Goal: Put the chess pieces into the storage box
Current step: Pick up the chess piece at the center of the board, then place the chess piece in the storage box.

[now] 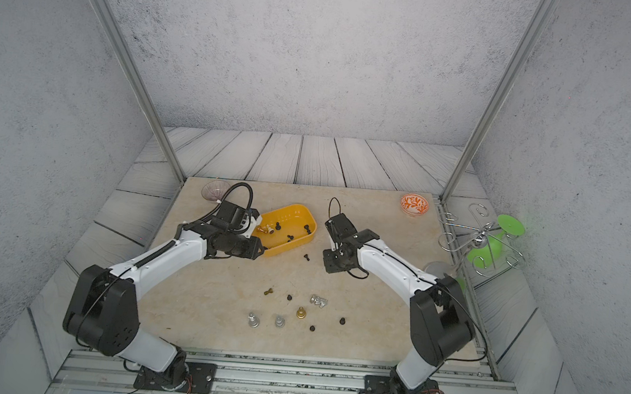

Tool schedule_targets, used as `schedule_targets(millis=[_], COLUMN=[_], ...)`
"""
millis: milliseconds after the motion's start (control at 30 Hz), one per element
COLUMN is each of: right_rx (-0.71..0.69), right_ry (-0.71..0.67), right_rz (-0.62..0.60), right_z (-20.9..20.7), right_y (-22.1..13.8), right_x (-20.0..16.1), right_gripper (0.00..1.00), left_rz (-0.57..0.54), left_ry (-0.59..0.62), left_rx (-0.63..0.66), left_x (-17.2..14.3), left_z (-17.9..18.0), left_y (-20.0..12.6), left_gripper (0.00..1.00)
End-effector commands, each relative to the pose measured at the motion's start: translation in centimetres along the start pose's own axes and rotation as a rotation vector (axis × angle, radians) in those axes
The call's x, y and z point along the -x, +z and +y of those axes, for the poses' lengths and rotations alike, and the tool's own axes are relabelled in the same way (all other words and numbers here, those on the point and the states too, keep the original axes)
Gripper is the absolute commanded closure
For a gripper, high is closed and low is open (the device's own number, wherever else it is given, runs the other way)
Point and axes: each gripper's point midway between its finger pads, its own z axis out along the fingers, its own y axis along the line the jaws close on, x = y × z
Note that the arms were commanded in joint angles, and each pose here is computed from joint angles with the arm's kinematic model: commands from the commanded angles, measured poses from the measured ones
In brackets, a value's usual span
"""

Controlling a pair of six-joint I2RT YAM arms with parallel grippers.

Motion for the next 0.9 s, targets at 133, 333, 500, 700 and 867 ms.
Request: schedule_targets(millis=[133,333,500,700,867], right_rx=[0.055,0.079,0.123,0.16,0.201], right_ry=[-0.085,-0.133,-0.128,-0.127,-0.124], right_rz=[-0.028,-0.089,-0.128,-0.164,-0.181], right_z=[2.2,3.6,5.0,6.2,7.4], right_y=[0.6,1.1,2.5,4.3,5.7], right_x=[4.6,9.0,11.7,14.4,16.1], right_gripper=[0.86,0.86,0.85,0.85,0.85], left_rz=[0.01,0.01,0.01,0.014,0.014], left_ry=[-0.008,-0.011,-0.017,-0.019,-0.019], left_rx=[0.035,0.035,0.025,0.0,0.004], left_x=[-0.9,-1.3,-1.6,-2.2,-2.7], left_z=[0.7,0.7,0.5,0.1,0.2], left_y=[-0.8,-1.2,-1.5,-1.8,-2.1], left_gripper=[0.68,0.68,0.68,0.68,0.68])
